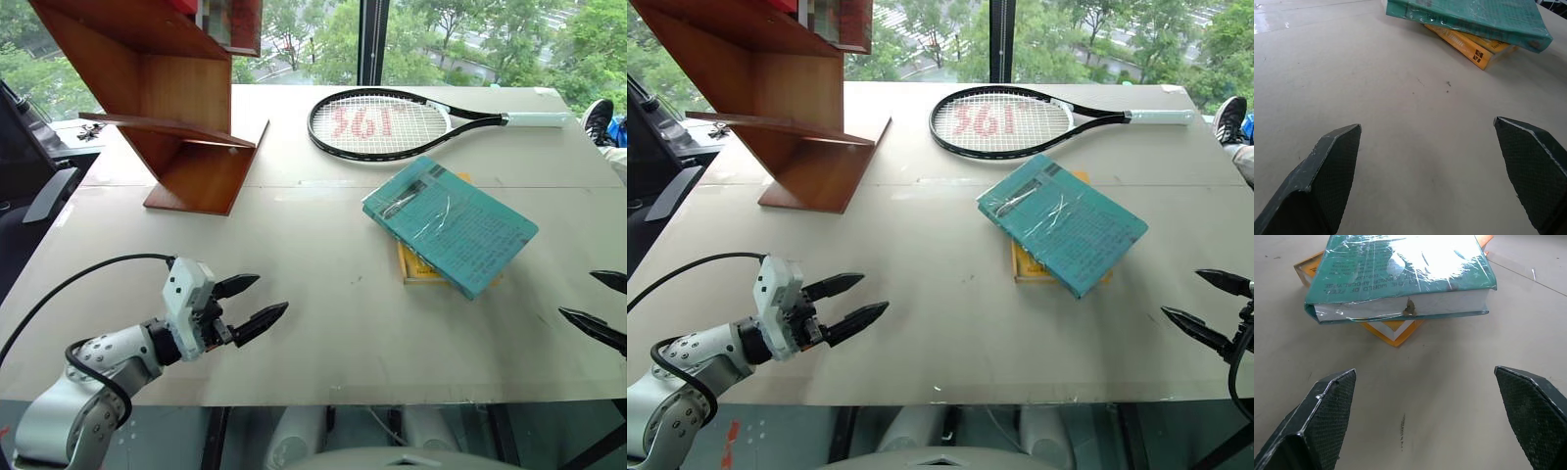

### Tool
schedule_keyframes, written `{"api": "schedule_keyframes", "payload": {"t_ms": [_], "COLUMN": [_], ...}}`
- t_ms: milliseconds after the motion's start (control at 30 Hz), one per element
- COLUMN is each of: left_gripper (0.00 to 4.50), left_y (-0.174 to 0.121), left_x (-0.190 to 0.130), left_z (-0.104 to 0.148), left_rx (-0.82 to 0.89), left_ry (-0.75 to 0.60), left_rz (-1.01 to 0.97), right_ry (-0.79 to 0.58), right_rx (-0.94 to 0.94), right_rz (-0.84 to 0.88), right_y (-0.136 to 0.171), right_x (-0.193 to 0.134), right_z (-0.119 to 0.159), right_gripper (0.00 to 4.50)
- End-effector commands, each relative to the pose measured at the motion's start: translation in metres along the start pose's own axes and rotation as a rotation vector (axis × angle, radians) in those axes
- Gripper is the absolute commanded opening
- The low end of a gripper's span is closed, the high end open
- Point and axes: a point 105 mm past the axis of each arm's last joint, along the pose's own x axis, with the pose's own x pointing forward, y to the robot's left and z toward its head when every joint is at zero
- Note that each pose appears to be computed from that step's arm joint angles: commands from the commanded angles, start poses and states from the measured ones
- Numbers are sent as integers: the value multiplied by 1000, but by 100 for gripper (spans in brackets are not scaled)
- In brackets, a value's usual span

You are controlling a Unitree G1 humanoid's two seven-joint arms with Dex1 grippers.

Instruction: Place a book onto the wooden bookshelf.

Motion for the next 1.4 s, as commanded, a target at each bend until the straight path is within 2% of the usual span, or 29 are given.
{"api": "schedule_keyframes", "payload": {"t_ms": [33,133,267,333,367,400,433,500,533,700,800,867,1067,1300,1400], "left_gripper": [447,447,447,447,447,450,450,450,450,450,450,450,450,450,450], "left_y": [0,-13,-29,-34,-35,-39,-41,-46,-47,-53,-54,-53,-54,-45,-39], "left_x": [1,11,17,18,18,18,18,19,19,19,18,18,16,17,18], "left_z": [23,41,51,57,59,60,62,64,64,63,60,60,56,54,54], "left_rx": [71,108,196,219,221,234,242,243,240,234,233,233,223,239,215], "left_ry": [-52,-76,-78,-95,-99,-102,-105,-116,-119,-130,-128,-135,-131,-123,-123], "left_rz": [-31,-141,-237,-261,-269,-283,-293,-304,-305,-302,-284,-264,-219,-164,-142], "right_ry": [-50,-131,-23,-22,-20,-18,-15,42,67,203,292,325,324,257,169], "right_rx": [-38,9,13,61,80,86,82,26,4,-27,-68,-82,-84,-61,-107], "right_rz": [-46,-75,-128,-109,-156,-179,-206,-251,-262,-320,-286,-223,-37,36,12], "right_y": [-4,-1,-4,-8,-18,-26,-35,-50,-54,-84,-88,-80,-39,-13,-15], "right_x": [1,22,37,44,46,50,54,65,69,103,123,130,147,159,149], "right_z": [18,42,51,62,65,73,80,87,87,82,74,72,80,85,93], "right_gripper": [450,450,450,450,450,398,372,289,232,15,6,6,6,6,6]}}
